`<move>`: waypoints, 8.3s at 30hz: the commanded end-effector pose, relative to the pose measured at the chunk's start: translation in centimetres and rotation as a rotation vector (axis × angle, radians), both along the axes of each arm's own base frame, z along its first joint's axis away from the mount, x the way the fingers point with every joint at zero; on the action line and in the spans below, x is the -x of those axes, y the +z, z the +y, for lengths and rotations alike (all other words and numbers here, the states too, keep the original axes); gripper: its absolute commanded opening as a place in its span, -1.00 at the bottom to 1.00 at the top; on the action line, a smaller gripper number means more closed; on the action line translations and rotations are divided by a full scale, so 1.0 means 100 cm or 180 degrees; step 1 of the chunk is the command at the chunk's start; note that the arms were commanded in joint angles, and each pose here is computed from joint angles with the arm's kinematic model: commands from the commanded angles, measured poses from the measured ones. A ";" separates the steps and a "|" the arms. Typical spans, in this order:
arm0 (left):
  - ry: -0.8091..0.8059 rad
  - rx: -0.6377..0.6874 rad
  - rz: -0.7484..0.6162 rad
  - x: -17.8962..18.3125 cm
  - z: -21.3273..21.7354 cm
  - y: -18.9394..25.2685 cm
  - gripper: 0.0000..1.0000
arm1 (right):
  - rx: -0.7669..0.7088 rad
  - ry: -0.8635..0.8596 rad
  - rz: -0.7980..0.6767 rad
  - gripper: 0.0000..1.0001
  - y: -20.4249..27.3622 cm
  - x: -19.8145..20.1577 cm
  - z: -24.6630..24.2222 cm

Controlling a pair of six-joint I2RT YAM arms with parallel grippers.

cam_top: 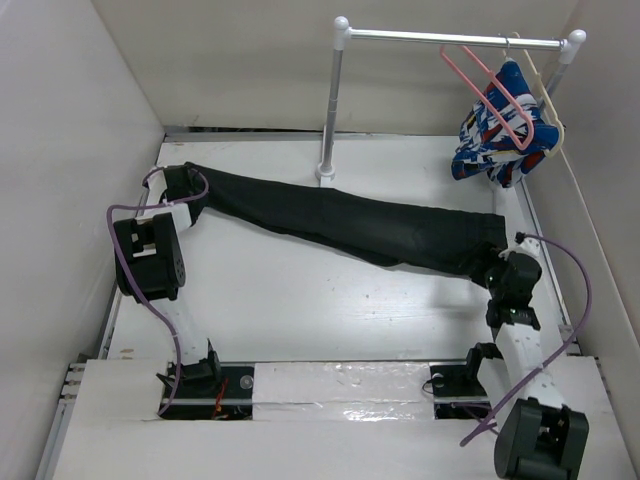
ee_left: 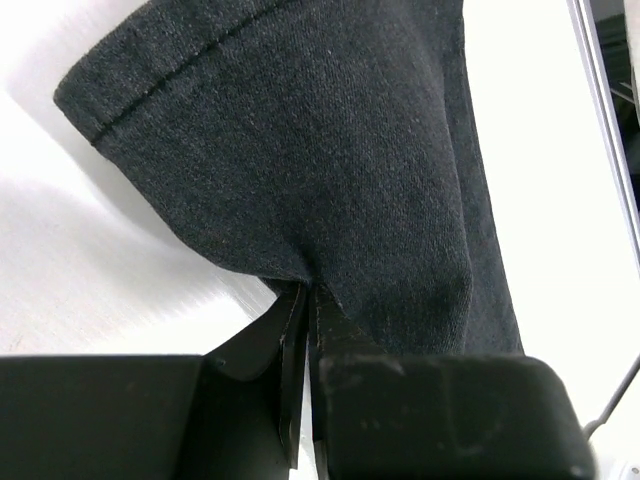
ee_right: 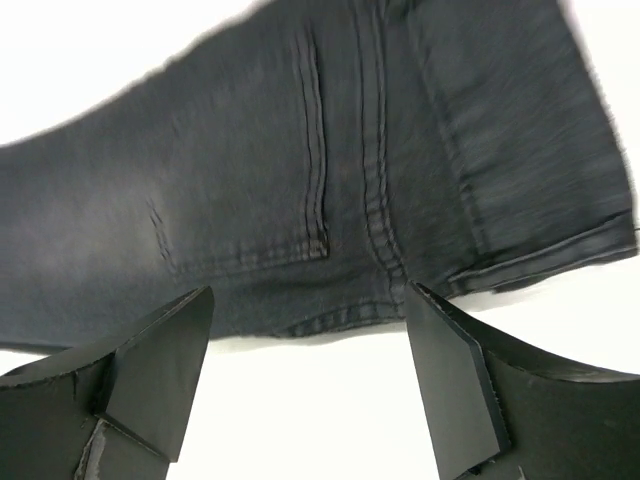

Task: Place the trousers on the hanger
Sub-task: Fold the trousers at the center of the board.

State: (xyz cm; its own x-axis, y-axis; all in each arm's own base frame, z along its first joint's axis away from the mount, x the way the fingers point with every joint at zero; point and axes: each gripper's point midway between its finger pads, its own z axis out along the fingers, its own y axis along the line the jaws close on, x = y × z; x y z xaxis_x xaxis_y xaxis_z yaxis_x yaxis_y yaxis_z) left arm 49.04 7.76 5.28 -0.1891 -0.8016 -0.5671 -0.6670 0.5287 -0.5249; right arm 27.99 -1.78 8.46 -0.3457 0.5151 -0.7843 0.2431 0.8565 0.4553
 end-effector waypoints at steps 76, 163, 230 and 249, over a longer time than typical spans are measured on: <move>0.0096 -0.0635 0.1620 0.101 0.078 -0.040 -1.00 | 0.0373 0.1248 -0.0355 0.48 0.047 0.000 0.093; -0.3572 0.0054 -0.0397 0.266 -0.478 -0.012 -1.00 | 0.0765 0.1294 -0.2043 -1.00 0.353 0.039 0.128; -0.2227 -0.0221 -0.1125 0.202 -0.272 0.103 -0.24 | 0.0956 0.2679 -0.0120 -1.00 0.003 0.023 0.340; -0.2653 -0.0888 -0.0737 0.233 -0.334 0.051 -0.61 | 0.1093 0.2196 -0.0639 -1.00 0.102 0.018 0.216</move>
